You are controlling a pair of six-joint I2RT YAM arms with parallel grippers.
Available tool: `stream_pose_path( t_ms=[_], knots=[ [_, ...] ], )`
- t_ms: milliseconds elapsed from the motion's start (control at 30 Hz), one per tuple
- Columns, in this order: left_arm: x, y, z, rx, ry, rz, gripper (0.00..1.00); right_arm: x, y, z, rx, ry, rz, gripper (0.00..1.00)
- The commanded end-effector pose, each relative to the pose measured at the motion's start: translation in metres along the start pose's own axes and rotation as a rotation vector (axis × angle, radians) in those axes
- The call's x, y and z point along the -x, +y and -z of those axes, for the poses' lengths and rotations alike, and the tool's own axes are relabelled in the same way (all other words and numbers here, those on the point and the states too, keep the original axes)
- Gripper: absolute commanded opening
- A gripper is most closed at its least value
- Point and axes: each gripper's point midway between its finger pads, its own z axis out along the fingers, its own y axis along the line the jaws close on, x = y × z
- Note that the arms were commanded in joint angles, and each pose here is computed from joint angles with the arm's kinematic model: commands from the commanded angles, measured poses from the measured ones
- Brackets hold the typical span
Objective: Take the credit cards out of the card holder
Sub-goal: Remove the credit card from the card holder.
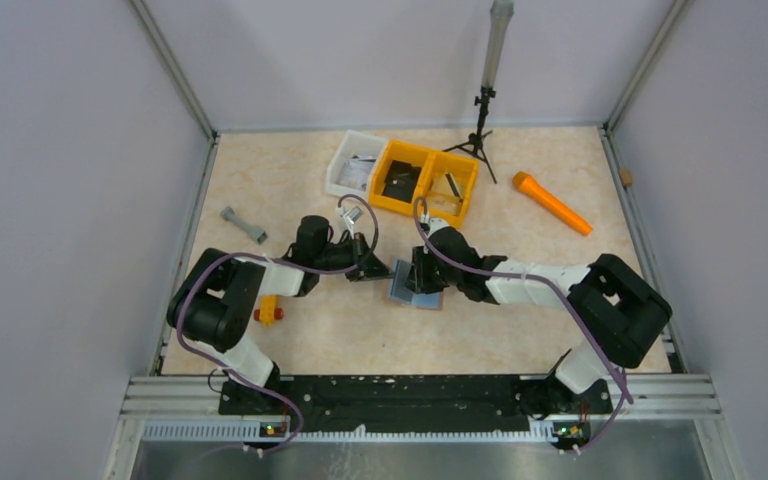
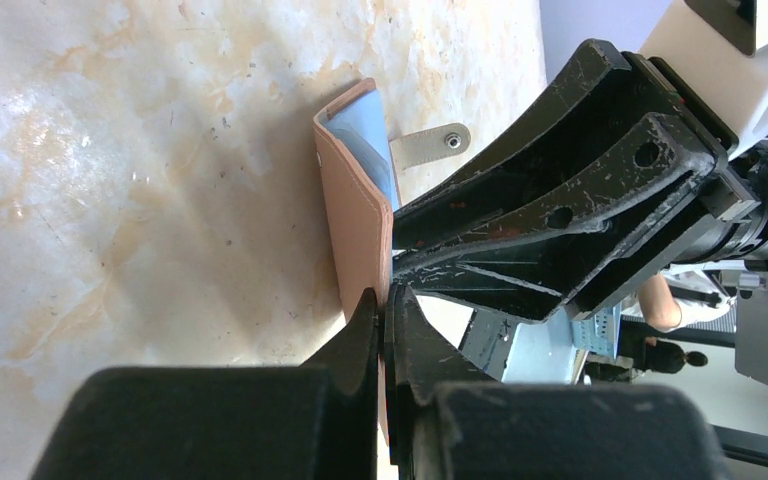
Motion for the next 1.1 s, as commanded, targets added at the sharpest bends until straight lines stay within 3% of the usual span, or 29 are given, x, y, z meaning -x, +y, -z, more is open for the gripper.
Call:
stream_pose_path(
  t_ms=[0,233,400,633,833,1067],
  knots=[
    [0.01,-0.022,0.0,-0.085,-0.012,-0.068,0.0,0.005,-0.007,-0.006,-0.025,-0.035,-0.008,0.23],
    [0.01,-0.023,0.0,-0.092,-0.012,-0.066,0.0,-0.002,-0.029,-0.007,-0.087,-0.012,-0.01,0.06],
    [0.011,-0.022,0.001,-0.078,-0.015,-0.071,0.0,-0.006,-0.053,0.001,-0.193,-0.013,0.02,0.06],
    [0.016,-0.011,0.009,0.082,-0.008,-0.094,0.0,-0.01,-0.077,0.021,-0.273,-0.009,0.043,0.05],
    [0.016,-0.005,0.022,0.365,0.051,-0.144,0.0,-0.003,-0.072,0.042,-0.22,-0.068,0.039,0.06],
    [0.015,-0.004,0.025,0.505,0.099,-0.152,0.0,-0.002,-0.053,0.049,-0.121,-0.073,0.041,0.08]
  ],
)
